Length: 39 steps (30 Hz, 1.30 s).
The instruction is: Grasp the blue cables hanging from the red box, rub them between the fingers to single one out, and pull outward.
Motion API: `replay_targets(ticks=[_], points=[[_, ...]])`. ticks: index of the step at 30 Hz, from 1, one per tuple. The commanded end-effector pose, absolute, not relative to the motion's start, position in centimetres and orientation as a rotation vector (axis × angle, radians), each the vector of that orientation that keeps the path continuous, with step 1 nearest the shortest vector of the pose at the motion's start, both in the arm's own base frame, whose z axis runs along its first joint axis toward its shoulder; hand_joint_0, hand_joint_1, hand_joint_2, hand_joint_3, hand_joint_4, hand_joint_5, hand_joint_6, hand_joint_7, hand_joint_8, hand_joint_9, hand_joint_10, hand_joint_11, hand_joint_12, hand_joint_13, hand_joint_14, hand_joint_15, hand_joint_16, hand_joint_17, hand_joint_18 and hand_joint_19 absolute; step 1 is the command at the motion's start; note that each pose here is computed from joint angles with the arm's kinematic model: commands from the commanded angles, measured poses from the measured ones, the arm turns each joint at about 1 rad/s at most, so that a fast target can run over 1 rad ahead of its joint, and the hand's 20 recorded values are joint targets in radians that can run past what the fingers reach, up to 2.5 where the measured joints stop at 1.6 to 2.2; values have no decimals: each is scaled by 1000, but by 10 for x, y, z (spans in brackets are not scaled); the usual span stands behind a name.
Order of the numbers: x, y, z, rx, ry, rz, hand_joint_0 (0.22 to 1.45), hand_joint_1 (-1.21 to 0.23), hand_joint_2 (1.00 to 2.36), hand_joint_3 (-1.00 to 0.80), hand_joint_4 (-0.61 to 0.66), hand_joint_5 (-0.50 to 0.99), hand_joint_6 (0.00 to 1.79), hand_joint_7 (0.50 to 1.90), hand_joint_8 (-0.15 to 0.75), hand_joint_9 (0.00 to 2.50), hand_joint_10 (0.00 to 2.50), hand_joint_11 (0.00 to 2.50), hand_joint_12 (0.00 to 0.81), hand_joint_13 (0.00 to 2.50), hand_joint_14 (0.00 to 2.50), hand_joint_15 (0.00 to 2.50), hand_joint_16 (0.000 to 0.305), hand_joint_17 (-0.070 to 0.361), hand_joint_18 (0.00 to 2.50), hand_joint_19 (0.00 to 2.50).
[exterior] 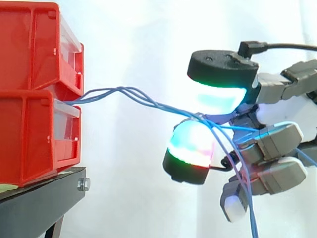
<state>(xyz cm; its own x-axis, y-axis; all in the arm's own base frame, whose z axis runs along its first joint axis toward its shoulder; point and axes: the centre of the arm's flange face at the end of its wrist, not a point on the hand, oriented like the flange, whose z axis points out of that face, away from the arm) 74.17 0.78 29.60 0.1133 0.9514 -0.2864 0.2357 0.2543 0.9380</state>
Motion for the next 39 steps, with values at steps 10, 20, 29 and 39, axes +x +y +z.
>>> replay_targets(ticks=[10,20,29,39], points=[[737,1,310,1225,1367,782,598,-567,1015,-311,109,-141,797,1128,241,1452,26,1517,346,1275,31,1282,51,115,589,696],[732,-7,334,1221,1356,777,623,-785,1010,-374,133,-181,852,1038,237,1326,24,1467,361,1158,34,1207,51,115,558,651],[731,-11,334,1218,1362,761,474,-623,1000,-500,163,-156,819,1013,290,1357,25,1388,414,1174,30,1137,59,132,596,636],[731,-17,336,1217,1356,757,580,-530,1012,-350,78,-126,746,1178,245,1357,31,1388,372,1131,34,1126,52,117,544,669]])
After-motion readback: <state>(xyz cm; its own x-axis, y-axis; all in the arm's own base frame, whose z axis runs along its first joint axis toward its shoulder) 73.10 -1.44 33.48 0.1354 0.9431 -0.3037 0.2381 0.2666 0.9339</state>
